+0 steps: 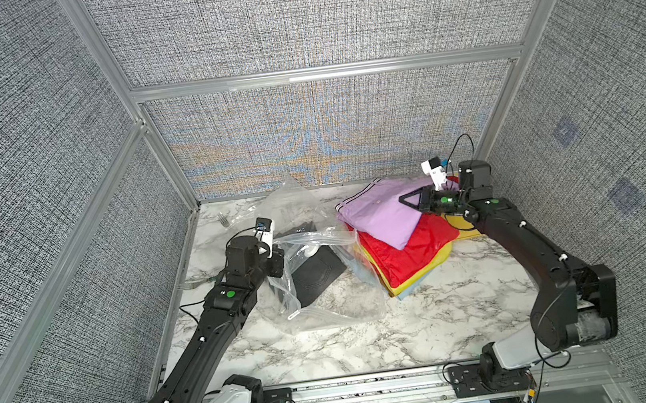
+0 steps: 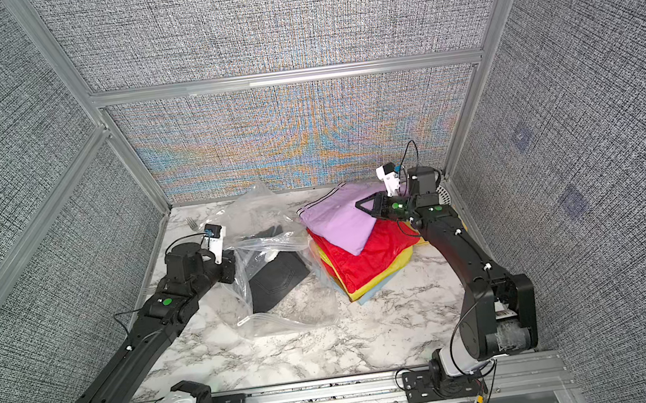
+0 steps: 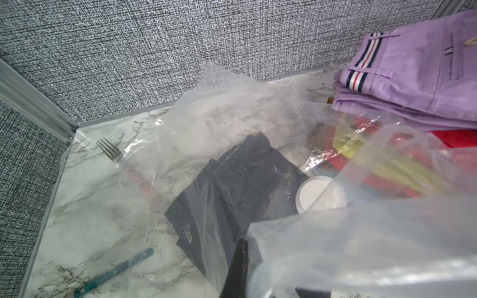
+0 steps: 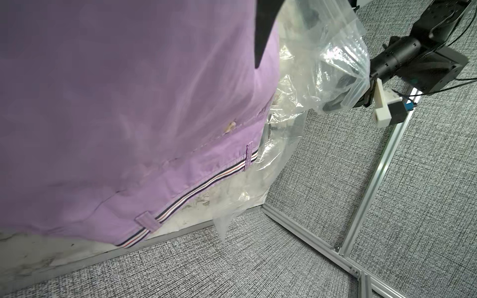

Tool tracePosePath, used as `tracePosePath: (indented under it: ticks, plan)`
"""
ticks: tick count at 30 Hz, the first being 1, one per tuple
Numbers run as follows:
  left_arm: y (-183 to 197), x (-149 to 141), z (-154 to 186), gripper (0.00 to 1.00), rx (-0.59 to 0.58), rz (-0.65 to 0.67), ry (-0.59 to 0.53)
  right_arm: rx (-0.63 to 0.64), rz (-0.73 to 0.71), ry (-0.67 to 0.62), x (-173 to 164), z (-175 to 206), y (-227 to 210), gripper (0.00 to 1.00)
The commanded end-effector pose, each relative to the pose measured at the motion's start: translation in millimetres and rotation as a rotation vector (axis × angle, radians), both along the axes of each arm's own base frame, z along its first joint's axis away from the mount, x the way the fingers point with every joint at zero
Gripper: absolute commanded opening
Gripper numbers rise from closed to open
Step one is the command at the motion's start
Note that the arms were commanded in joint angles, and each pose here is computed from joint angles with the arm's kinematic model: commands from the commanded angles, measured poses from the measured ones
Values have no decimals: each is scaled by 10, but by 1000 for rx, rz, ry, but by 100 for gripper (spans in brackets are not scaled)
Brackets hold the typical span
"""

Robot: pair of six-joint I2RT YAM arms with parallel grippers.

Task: Take the trousers out of the vacuum bag
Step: Place the trousers at the center of the board.

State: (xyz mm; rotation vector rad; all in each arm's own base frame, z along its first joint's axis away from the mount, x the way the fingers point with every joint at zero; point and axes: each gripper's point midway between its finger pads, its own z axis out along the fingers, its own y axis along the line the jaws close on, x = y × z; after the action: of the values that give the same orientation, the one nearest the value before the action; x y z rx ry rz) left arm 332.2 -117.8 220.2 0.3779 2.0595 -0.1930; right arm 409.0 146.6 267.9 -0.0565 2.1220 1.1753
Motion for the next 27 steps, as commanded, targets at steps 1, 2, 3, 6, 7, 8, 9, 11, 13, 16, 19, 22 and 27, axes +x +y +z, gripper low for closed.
tracePosePath:
  ticks: [1,2,3,6,7,8,9,11,13,16,19,22,27]
  plan:
    - [-6,16,39,0,-7,0,-14,-46,-76,2,28,-78,-104,2]
    - [-7,17,42,0,-7,0,-15,-56,-82,5,21,-112,-116,5]
    - [-13,18,41,0,-8,-2,-14,-63,-87,8,18,-138,-128,12]
    - [-19,17,35,0,-11,-5,-11,-90,-99,18,9,-230,-161,31]
    - [-23,15,44,0,-12,-7,-13,-96,-98,24,-4,-262,-162,35]
    - [-23,13,49,0,-13,-8,-14,-102,-103,24,-11,-275,-172,39]
    - [-23,10,50,0,-13,-8,-14,-110,-107,27,-24,-307,-185,41]
    - [-23,8,68,0,-16,-8,-18,-131,-120,34,-50,-373,-211,44]
    - [-23,11,79,0,-18,-7,-21,-159,-134,44,-87,-446,-244,47]
    - [-31,18,73,0,-18,-10,-17,-186,-136,58,-163,-527,-267,49]
    - [-44,29,74,0,-18,-15,-15,-201,-122,62,-275,-586,-252,52]
    - [-53,38,68,0,-19,-18,-12,-221,-103,46,-391,-652,-239,57]
    - [-79,41,65,0,-24,-30,-10,-234,-67,-7,-586,-673,-174,66]
